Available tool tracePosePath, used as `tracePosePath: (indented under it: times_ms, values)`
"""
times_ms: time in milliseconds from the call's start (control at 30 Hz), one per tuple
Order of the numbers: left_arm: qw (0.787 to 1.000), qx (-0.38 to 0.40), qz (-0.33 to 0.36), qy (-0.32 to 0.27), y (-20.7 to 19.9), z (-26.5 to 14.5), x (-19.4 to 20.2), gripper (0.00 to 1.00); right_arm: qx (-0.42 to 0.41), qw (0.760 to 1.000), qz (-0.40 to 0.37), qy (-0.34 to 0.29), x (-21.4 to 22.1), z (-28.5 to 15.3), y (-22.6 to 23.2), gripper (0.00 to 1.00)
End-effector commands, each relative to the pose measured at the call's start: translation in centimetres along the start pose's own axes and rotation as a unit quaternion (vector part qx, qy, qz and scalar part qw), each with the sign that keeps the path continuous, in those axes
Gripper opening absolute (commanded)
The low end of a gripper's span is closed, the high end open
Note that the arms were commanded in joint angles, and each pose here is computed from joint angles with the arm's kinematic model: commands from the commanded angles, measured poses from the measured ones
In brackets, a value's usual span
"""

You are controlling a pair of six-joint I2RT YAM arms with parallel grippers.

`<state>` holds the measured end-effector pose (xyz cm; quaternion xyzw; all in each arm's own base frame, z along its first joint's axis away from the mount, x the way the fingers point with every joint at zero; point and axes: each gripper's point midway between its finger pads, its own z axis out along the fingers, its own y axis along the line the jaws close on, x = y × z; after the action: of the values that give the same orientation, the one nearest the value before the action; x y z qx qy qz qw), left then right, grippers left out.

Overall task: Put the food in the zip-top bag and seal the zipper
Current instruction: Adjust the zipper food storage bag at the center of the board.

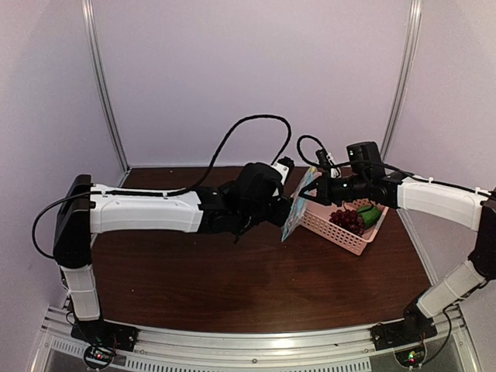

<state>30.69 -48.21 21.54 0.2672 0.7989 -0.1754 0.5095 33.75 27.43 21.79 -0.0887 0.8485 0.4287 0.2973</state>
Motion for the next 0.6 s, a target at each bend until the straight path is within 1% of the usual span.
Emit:
tracePosePath:
  times_ms: [0,67,100,167,200,233,367,567]
  values:
    - [1.0,-0.005,0.006,-0.011,0.9,-1.2,-1.2,0.0,0.015,1.0,-0.009,-0.005,0.2,-0.2,-0.5,0.0]
    - [1.0,0.005,0.006,-0.009,0.8,-1.3,-1.1,0.0,0.016,1.0,-0.01,-0.007,0.1,-0.3,-0.5,0.0]
    - [1.0,0.023,0.01,-0.012,0.1,-1.3,-1.2,0.02,0.016,1.0,-0.011,-0.007,0.1,-0.3,-0.5,0.0]
    - [0.998,0.058,0.01,-0.017,-1.1,-1.3,-1.5,0.26,0.014,1.0,-0.011,-0.007,0.0,-0.3,-0.4,0.0]
    - [0.997,0.071,0.01,-0.018,-1.6,-1.2,-1.5,0.33,0.013,1.0,-0.012,-0.007,0.0,-0.3,-0.3,0.0]
    - [0.997,0.077,0.01,-0.018,-1.9,-1.0,-1.5,0.37,0.013,1.0,-0.011,-0.007,0.0,-0.2,-0.3,0.0]
    - [0.997,0.079,0.013,-0.008,-2.5,0.1,-1.2,0.39,0.01,1.0,-0.009,-0.007,0.0,-0.2,-0.2,0.0]
    - [0.999,0.046,0.01,-0.003,-1.5,1.1,-1.1,0.32,0.007,1.0,-0.01,-0.007,0.1,-0.4,-0.1,0.0]
